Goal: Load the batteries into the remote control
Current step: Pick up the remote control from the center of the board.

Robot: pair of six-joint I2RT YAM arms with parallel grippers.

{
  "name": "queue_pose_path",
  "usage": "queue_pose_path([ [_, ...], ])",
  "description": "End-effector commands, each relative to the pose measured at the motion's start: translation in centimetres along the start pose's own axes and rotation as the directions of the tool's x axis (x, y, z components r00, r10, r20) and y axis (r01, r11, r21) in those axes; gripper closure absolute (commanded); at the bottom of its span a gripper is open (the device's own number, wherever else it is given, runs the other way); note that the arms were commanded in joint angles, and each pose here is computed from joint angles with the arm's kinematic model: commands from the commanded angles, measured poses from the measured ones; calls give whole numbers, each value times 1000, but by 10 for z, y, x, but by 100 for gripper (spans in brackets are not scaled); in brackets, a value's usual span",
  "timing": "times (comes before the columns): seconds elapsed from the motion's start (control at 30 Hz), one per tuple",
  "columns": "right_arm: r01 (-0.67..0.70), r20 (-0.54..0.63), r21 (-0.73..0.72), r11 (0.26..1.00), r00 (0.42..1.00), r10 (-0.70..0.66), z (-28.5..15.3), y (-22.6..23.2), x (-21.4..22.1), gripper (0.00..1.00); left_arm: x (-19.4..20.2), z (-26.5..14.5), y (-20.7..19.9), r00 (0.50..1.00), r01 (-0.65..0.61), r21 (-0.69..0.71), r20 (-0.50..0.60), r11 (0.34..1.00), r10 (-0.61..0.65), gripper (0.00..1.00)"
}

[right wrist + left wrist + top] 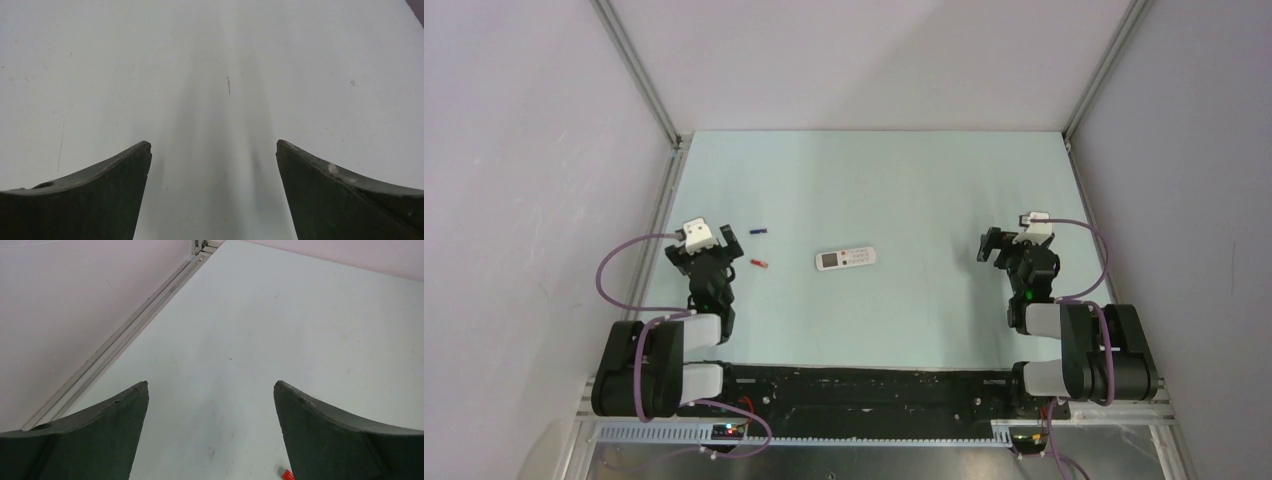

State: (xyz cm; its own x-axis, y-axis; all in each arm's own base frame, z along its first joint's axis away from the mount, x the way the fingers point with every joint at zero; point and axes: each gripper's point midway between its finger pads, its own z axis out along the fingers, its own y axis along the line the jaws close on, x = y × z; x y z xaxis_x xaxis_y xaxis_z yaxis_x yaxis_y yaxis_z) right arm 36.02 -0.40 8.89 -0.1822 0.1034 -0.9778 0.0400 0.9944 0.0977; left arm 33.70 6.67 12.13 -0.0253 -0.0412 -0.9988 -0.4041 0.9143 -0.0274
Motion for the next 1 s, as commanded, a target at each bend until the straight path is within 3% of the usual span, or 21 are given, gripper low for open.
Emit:
queue_pose_path([
  [0.0, -1, 48, -4, 1000, 999, 1, 7, 1, -17, 0, -17, 4, -1, 998, 27, -10, 57, 1000, -26, 2],
  [0.6, 16, 51, -37, 999, 999, -14, 5, 6, -20, 0, -18, 3, -1, 998, 26, -7, 59, 1000, -26, 2],
  [0.77, 18, 10, -36, 999, 1000, -18, -11, 16, -38, 0, -28, -7, -3, 995, 23, 14, 95, 1000, -24, 2],
  [0.97, -36, 56, -111, 993, 998, 42, -34, 44, -78, 0, -56, -23, -12, 994, 2, 0, 107, 1000, -1, 2],
])
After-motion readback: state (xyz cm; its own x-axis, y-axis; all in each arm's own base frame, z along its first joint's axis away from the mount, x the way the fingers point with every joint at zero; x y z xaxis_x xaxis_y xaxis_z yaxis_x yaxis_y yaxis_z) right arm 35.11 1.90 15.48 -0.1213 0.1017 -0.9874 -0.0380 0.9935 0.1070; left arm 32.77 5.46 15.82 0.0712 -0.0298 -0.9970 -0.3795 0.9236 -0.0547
